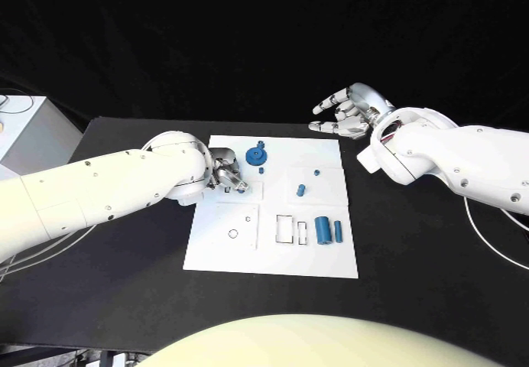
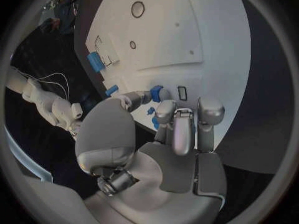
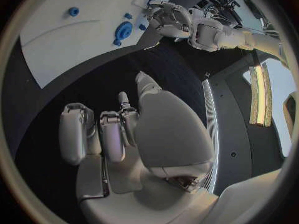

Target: Assemble the parts on the task board

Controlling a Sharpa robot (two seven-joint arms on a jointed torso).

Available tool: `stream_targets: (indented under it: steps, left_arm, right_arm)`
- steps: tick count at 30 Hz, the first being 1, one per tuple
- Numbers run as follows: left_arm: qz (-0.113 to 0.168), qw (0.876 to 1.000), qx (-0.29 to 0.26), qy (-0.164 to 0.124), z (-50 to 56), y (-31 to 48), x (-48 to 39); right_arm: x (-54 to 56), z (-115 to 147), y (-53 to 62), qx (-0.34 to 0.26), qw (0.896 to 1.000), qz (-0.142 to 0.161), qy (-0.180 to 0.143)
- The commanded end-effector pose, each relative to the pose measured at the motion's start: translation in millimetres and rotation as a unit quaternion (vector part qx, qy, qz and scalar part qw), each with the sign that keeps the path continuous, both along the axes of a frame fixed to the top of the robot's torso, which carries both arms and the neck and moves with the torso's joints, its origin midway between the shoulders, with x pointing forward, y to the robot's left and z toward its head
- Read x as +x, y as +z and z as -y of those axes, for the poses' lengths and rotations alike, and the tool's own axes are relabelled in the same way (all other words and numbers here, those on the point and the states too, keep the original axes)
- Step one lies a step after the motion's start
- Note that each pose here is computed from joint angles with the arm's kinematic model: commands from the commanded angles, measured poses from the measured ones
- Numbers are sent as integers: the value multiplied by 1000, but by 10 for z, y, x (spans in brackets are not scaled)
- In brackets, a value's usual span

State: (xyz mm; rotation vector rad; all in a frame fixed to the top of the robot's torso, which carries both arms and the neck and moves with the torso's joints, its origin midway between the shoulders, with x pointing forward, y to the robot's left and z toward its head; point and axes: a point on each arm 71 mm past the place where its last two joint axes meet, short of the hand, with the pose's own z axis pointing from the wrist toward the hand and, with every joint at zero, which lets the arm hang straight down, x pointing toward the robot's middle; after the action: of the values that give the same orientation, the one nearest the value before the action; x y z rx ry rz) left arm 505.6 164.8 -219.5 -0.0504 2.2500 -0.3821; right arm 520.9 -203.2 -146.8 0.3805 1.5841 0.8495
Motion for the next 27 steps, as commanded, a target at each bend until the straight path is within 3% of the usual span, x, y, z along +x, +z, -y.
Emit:
stream_targets:
  steps: [1,27]
  left_arm:
    - [-9,1000,3,-12,14,-30,-32]
    - [5,1000,-3,-1,-57,13,-39]
  right_arm:
    - [-8,-12,-2,0,1000,-1,8]
    - [-8,2,-6,1,1000,-1,8]
